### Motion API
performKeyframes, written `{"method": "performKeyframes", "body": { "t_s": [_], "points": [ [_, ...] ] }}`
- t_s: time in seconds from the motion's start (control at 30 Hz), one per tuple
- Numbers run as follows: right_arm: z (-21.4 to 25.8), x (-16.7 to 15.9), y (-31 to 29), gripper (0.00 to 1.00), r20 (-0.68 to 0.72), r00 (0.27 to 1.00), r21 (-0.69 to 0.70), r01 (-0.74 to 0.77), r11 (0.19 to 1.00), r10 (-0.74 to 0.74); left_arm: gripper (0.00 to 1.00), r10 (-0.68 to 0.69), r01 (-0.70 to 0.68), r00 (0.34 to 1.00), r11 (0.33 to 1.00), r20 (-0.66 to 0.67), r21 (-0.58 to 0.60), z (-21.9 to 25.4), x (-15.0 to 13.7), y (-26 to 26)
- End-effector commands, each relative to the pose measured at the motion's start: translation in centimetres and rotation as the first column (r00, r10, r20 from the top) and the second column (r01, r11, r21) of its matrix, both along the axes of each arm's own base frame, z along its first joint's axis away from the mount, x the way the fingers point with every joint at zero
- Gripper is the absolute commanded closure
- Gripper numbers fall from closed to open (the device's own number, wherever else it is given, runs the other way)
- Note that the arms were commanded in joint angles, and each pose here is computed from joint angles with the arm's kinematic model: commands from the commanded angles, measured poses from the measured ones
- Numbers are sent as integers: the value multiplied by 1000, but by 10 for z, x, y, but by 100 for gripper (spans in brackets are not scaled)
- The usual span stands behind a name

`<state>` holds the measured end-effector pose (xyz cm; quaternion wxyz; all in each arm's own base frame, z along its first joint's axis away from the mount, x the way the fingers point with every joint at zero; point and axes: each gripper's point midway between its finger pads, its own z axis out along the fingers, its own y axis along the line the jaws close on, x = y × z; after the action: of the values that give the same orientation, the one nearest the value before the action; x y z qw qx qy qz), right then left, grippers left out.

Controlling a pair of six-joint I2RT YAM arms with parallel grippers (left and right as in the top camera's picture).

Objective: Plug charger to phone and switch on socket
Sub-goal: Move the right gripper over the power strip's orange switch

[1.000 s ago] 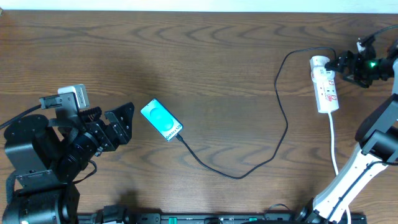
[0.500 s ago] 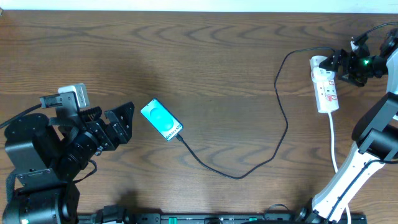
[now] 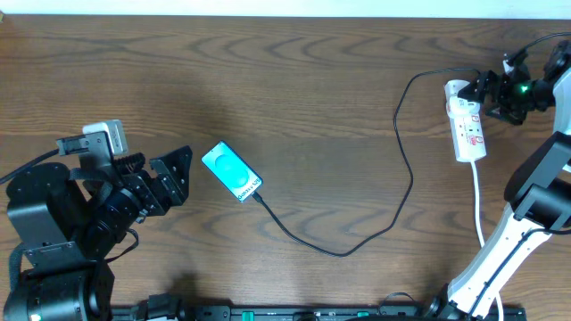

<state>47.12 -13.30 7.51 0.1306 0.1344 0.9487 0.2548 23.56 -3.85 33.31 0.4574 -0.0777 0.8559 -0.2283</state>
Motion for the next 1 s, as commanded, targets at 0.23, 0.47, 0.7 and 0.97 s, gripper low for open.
{"method": "performKeyframes", "body": {
  "t_s": [0.23,0.47,0.7,0.97],
  "points": [
    [4,5,5,1,-7,1000,-27,6,1000,-6,11,13,-13,1000,1000,16,28,6,-1,4],
    [-2,4,6,1,-14,1000,-23,4,1000,-4,11,12,-13,1000,1000,16,27,6,-1,4],
    [-4,3,7,1,-18,1000,-21,4,1000,-4,11,12,-13,1000,1000,13,27,5,-1,4],
    [-5,3,11,1,-20,1000,-20,-4,1000,3,11,12,-13,1000,1000,9,26,4,-2,4]
  ]
}}
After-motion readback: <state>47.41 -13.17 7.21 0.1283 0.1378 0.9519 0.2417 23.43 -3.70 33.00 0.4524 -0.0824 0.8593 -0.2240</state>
